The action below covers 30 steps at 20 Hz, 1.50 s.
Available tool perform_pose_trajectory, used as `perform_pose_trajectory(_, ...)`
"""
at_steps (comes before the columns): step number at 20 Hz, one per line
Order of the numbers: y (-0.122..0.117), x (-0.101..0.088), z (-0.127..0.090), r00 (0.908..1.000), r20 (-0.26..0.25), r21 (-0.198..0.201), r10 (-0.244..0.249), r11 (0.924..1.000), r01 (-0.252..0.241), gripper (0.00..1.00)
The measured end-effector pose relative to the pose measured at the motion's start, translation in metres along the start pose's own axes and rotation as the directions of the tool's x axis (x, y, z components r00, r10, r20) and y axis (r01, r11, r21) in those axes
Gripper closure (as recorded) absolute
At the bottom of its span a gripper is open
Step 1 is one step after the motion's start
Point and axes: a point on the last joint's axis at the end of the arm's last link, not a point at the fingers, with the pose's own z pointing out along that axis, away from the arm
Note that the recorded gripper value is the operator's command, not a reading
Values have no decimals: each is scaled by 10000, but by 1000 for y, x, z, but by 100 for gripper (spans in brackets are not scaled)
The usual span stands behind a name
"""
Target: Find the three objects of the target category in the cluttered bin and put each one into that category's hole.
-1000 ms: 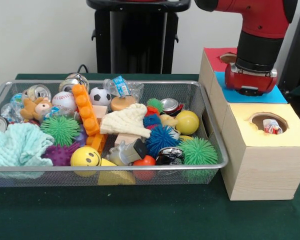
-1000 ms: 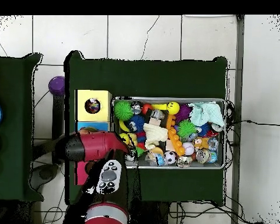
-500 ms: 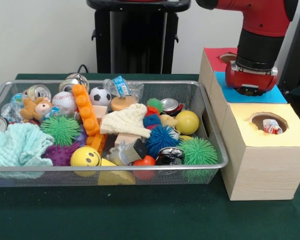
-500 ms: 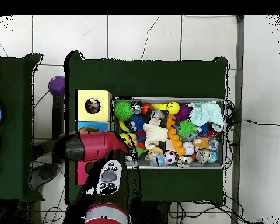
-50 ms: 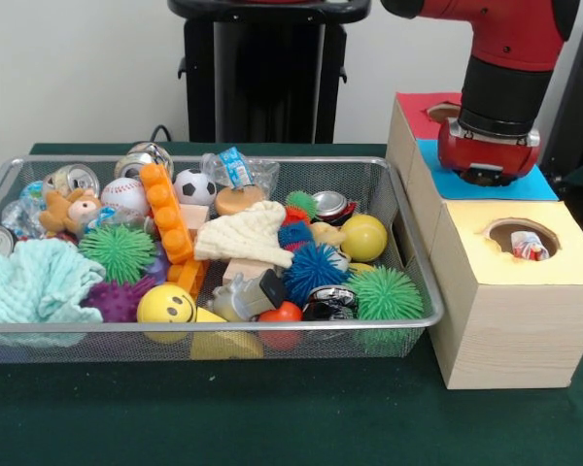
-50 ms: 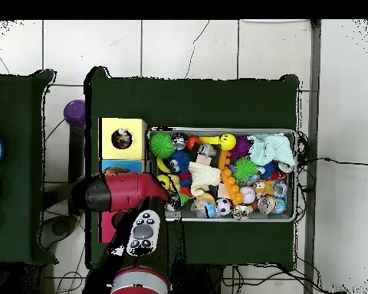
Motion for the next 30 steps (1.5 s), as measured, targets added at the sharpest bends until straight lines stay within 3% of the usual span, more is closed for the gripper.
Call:
perform_pose_trajectory(10,1,1,-6,10000,-35,-26,6,10000,-6,0)
perform_pose_trajectory(19,1,-7,-38,9994,-327,-56,111,9999,-113,0)
perform_pose_trajectory(30,1,-8,-43,9992,-383,-52,118,9999,-120,0)
